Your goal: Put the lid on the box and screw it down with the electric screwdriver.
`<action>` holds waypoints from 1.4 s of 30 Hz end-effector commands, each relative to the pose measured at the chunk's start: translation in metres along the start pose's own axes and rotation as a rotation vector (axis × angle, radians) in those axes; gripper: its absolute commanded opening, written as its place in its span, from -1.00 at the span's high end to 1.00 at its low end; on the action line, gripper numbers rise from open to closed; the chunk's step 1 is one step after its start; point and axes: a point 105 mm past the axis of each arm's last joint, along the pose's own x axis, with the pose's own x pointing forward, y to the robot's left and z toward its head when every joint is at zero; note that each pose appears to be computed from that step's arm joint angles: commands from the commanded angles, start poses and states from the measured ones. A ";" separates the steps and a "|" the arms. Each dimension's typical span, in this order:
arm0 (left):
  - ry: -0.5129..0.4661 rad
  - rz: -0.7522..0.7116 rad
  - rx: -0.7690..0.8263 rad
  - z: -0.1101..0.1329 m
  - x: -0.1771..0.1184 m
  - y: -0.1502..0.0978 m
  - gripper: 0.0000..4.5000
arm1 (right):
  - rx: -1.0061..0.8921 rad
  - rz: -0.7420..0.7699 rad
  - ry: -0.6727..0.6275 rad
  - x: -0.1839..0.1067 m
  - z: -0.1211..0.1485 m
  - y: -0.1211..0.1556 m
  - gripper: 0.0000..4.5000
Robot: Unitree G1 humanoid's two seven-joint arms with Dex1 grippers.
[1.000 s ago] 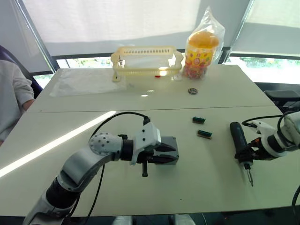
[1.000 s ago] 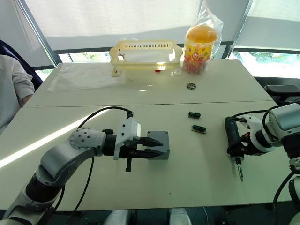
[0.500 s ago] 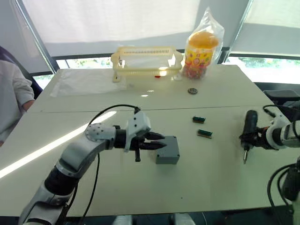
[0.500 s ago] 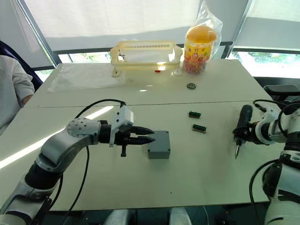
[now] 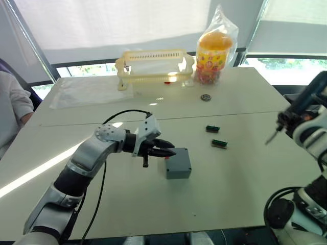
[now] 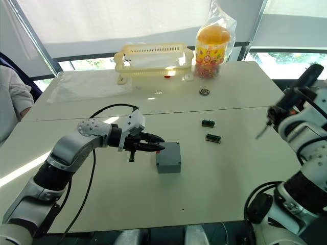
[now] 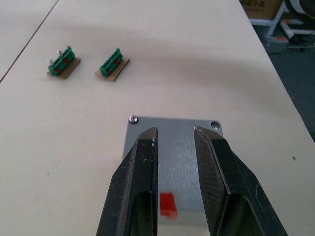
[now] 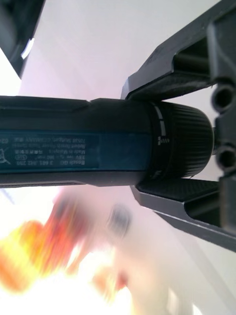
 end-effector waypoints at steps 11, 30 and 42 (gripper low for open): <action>0.101 0.019 0.011 -0.021 0.012 0.000 0.50 | -0.235 0.546 -0.087 -0.027 -0.065 0.096 0.21; 0.157 0.025 -0.012 -0.038 0.020 -0.006 0.50 | -0.251 0.575 -0.087 -0.026 -0.102 0.102 0.21; 0.160 0.028 -0.014 -0.038 0.018 -0.006 0.50 | -0.258 0.575 -0.098 -0.027 -0.100 0.103 0.21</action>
